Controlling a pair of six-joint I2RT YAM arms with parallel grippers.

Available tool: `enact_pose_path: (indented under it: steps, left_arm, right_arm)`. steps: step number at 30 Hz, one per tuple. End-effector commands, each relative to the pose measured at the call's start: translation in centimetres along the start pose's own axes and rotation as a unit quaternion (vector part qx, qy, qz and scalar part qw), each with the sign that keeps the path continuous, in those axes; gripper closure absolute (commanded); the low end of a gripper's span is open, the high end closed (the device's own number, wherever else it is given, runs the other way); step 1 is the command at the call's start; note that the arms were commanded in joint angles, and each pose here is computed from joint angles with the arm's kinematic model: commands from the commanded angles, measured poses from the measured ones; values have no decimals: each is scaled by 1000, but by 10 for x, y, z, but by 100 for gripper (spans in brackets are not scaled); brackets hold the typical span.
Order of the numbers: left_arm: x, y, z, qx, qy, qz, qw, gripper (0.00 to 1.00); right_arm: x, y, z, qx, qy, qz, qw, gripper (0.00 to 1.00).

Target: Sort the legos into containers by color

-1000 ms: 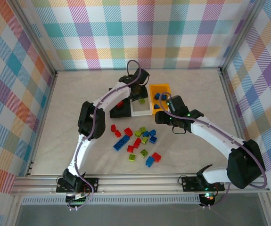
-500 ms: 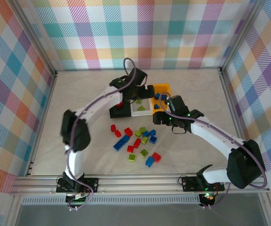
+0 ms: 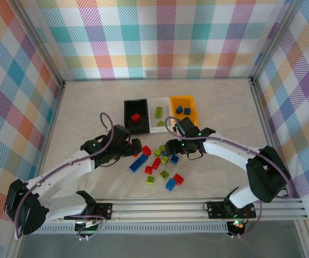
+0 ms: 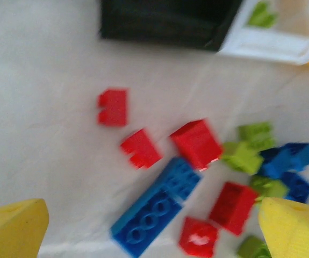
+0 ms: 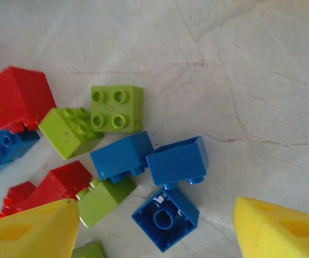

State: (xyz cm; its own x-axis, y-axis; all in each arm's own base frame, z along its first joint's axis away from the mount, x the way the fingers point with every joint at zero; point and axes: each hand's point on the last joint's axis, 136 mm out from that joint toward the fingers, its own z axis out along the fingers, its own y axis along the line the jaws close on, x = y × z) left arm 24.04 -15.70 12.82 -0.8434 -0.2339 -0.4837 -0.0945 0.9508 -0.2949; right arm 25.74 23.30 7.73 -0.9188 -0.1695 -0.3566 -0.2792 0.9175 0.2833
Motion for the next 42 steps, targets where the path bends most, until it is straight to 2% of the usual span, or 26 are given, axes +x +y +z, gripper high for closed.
enact_pose_path:
  steps: [1, 7, 11, 16, 22, 32, 42]
  left_arm:
    - [3, 19, -7, -16, -21, -31, 999, 0]
    - [3, 25, -7, -27, -25, -34, 999, 0]
    - [2, 23, -1, -31, -20, -34, 999, 0]
    - [5, 25, 4, -36, -11, -32, 999, 0]
    - [5, 28, 3, -40, -9, -34, 999, 0]
    - [6, 28, 5, -36, -4, -37, 999, 0]
    - [5, 26, 4, -32, 0, -35, 999, 0]
  right_arm:
    - [19, -10, 6, 30, 27, -5, 999, 30]
    - [46, -16, 22, 39, 66, -4, 997, 26]
    - [49, -10, 34, 41, 72, -14, 996, 21]
    - [44, -6, 44, 51, 72, -27, 996, 22]
    - [39, -6, 48, 70, 72, -35, 994, 30]
    - [39, 0, 46, 55, 58, -41, 996, 46]
    - [35, -1, 30, 55, 36, -43, 997, 55]
